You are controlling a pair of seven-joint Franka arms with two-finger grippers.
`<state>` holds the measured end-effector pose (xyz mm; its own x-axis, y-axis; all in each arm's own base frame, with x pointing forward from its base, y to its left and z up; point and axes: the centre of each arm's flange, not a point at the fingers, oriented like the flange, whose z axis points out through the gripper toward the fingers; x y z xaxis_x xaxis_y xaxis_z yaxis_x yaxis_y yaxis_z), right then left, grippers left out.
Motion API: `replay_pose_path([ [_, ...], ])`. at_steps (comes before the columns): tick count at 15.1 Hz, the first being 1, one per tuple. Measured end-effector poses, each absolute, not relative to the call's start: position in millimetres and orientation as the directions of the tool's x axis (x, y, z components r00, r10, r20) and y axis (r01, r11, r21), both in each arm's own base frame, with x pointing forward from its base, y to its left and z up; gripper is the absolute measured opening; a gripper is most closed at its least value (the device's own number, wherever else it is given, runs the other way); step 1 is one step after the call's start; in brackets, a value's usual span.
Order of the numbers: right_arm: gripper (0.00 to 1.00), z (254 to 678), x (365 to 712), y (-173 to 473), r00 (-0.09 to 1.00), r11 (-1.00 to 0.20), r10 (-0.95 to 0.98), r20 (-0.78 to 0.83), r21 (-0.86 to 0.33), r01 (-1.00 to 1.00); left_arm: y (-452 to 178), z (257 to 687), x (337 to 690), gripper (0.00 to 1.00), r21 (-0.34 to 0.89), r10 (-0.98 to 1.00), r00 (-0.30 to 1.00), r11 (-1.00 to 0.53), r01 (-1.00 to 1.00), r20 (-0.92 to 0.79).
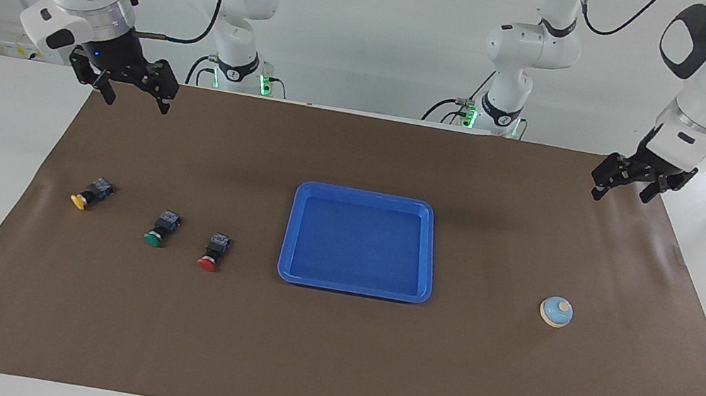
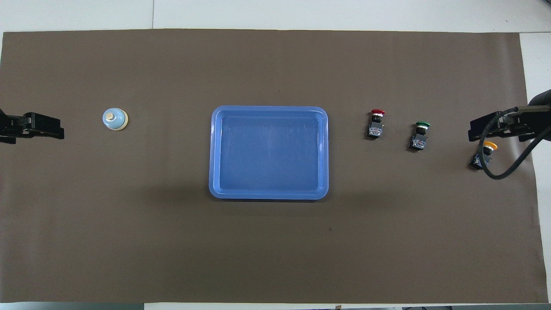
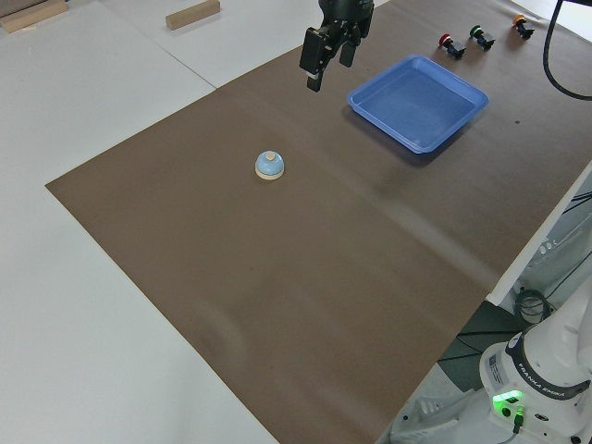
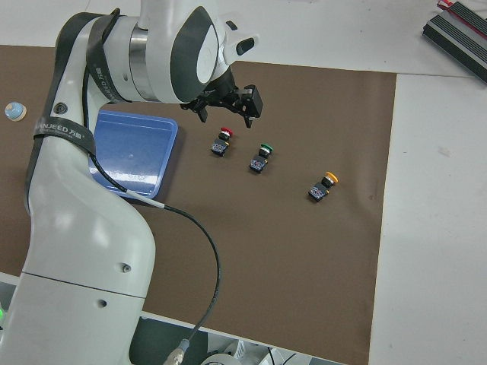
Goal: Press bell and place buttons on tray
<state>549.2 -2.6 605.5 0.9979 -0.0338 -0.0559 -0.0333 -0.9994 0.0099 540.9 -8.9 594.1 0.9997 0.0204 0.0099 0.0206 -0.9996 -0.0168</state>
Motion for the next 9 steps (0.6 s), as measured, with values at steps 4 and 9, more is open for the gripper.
replay_pose_path([
  [4, 1.0, 606, 549, -3, 0.998, -0.999, -0.034, -0.056, 0.01, -0.033, -31, 598, 535, 1.0, -0.003, -0.015, 1.0, -1.0, -0.015, 0.003],
  [9, 1.0, 606, 549, -3, 0.998, -0.999, -0.034, -0.056, 0.01, -0.033, -35, 596, 532, 1.0, 0.016, -0.018, 1.0, -1.0, -0.018, -0.025],
])
